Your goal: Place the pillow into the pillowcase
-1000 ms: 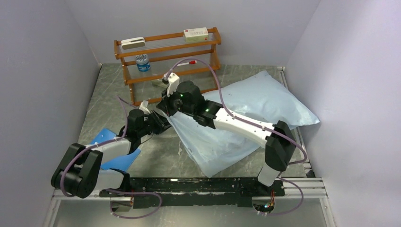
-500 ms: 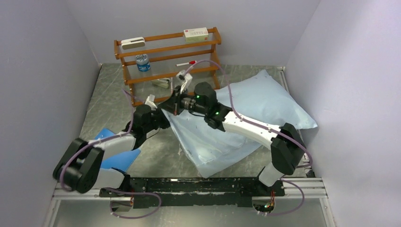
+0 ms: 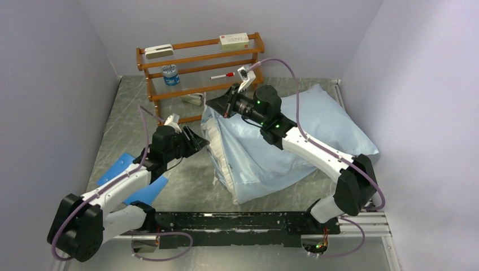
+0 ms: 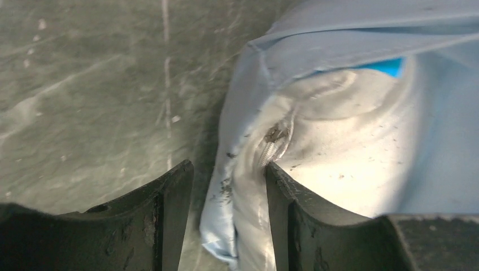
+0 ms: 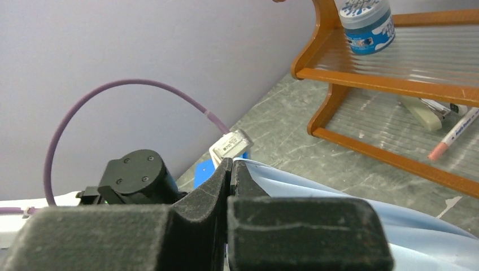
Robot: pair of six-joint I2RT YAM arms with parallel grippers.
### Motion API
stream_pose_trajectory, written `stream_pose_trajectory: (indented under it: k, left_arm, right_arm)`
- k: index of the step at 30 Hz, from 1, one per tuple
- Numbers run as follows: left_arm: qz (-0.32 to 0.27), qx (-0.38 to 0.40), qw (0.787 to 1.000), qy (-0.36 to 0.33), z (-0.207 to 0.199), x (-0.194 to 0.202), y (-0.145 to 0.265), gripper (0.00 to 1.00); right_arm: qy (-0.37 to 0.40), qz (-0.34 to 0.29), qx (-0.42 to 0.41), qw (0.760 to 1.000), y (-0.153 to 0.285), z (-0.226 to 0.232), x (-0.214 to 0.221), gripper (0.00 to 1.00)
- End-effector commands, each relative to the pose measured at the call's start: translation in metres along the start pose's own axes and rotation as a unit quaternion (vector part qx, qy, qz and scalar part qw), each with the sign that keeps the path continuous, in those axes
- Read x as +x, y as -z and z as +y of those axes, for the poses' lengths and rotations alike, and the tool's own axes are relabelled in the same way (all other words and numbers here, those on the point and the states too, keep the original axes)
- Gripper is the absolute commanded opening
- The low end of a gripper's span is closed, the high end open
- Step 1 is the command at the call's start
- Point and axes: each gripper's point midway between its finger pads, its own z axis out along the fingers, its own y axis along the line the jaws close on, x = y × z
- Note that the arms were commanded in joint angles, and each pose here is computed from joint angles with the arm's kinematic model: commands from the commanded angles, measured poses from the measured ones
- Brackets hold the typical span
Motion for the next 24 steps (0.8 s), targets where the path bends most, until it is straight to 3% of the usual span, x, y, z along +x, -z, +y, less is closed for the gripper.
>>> stream_pose_trajectory:
  k: [1, 3, 7, 11, 16, 24]
  left_arm:
    - [0.011, -0.070, 0.997, -0.036, 0.030, 0.003, -0.002, 0.55]
    - [0.007, -0.061, 0.997, -0.041, 0.032, 0.004, -0.006, 0.55]
    - [0.007, 0.027, 0.999, -0.029, 0.015, 0.013, -0.024, 0.58]
    - [0.033, 0.079, 0.996, -0.008, 0.008, 0.030, -0.040, 0.55]
    - [0.047, 0.029, 0.998, -0.031, 0.032, 0.038, -0.042, 0.52]
    - [0.062, 0.011, 0.997, -0.055, 0.029, 0.041, 0.002, 0.56]
  right_arm:
    - [0.014, -0.059, -0.041, 0.997, -0.001, 0.032, -0.046, 0.00]
    - [0.009, -0.058, -0.045, 0.997, -0.002, 0.032, -0.045, 0.00]
    - [-0.008, -0.041, -0.051, 0.998, -0.008, 0.028, -0.030, 0.00]
    - [-0.011, -0.016, -0.027, 0.999, -0.013, 0.013, -0.015, 0.00]
    - [0.006, -0.019, -0.007, 1.000, -0.009, 0.006, -0.019, 0.00]
    - [0.016, -0.027, 0.010, 0.999, -0.006, -0.003, -0.032, 0.00]
